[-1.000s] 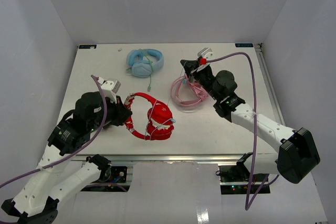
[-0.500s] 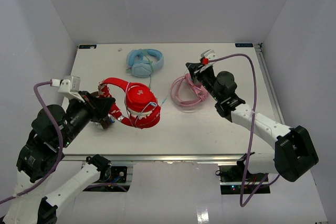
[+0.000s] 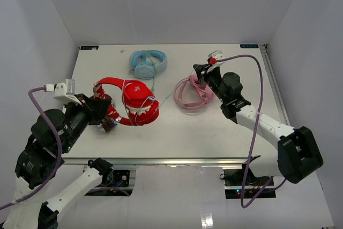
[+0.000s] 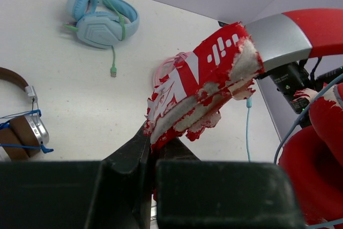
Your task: Wrap the headphones
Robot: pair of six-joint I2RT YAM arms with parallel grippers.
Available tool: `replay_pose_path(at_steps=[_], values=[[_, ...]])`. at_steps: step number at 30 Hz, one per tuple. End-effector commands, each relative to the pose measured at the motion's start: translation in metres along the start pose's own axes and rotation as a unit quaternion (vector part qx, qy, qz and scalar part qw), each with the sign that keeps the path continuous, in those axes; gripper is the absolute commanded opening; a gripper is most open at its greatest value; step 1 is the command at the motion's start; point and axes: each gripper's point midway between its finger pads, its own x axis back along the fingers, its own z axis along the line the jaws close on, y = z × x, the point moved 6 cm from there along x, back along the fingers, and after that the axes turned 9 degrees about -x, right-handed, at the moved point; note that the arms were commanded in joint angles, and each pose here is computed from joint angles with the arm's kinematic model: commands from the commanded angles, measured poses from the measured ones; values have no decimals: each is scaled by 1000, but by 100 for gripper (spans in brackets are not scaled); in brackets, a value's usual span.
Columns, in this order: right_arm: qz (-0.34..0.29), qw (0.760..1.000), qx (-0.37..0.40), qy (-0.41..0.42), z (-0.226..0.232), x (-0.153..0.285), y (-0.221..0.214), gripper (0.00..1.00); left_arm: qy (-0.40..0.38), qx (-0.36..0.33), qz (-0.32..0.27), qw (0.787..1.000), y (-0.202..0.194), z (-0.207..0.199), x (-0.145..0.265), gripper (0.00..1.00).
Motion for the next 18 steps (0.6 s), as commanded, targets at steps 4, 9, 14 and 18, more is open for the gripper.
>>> replay_pose_path(at_steps=[4,9,14,18], values=[[-41,999,-21,2,0,4,12,8,100,49,-58,992,22,17,-3,0],[-42,999,-26,1,-1,8,10,8,151,53,-58,985,19,27,-12,0],[-38,999,-24,-1,-2,9,8,8,127,64,-62,988,21,21,-10,0],[-34,999,-25,-7,-7,7,5,8,56,38,-44,997,18,7,-5,0]])
